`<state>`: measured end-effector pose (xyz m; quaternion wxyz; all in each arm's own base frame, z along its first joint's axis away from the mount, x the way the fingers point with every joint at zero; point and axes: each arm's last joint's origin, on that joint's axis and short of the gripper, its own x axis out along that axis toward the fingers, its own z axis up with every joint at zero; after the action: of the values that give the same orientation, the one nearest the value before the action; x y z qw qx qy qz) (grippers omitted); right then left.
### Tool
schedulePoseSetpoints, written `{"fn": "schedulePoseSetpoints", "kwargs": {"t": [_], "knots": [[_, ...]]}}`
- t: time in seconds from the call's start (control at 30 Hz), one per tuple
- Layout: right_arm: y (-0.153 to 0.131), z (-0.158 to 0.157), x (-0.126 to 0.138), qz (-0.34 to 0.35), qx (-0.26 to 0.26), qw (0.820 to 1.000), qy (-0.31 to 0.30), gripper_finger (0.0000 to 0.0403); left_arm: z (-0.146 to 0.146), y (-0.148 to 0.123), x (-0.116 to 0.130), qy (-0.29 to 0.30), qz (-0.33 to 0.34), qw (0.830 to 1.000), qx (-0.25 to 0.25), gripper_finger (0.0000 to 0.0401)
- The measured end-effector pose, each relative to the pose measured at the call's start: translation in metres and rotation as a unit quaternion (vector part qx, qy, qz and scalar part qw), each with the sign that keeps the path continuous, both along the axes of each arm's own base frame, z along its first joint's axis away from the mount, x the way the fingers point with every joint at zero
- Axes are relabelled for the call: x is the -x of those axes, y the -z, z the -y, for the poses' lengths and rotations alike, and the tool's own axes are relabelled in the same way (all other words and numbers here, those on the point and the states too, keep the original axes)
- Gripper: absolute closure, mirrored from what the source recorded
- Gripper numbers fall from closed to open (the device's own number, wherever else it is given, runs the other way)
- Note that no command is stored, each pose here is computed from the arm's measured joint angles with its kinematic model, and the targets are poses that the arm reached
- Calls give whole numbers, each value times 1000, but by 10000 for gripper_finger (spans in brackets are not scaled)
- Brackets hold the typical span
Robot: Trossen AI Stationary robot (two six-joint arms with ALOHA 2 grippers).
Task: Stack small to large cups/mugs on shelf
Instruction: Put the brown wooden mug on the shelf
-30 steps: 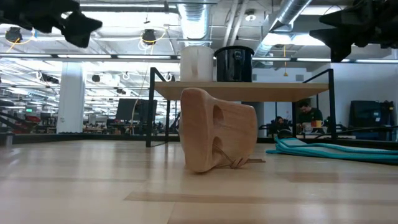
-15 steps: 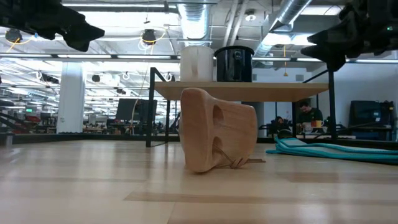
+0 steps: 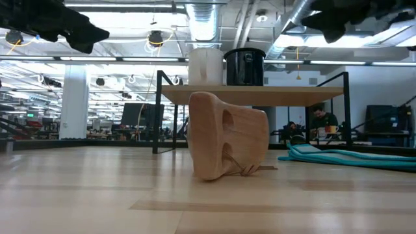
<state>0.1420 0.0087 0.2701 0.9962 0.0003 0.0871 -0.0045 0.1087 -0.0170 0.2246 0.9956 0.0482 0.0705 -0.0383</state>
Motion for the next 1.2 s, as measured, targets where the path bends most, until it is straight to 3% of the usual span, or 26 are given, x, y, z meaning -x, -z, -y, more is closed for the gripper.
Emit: {"fn": "schedulePoseSetpoints", "kwargs": {"t": [0.23,0.57,1.2], "knots": [[-23,-12,-31,-97,-25,995,6,168,0,2,0,1,-8,1000,-25,147],[-41,-31,-80,-132,-79,988,-1,168,0,8,1,1,-40,999,-30,147],[5,-68,-171,-239,-70,965,-77,168,-1,11,2,2,-58,998,-33,147]]}}
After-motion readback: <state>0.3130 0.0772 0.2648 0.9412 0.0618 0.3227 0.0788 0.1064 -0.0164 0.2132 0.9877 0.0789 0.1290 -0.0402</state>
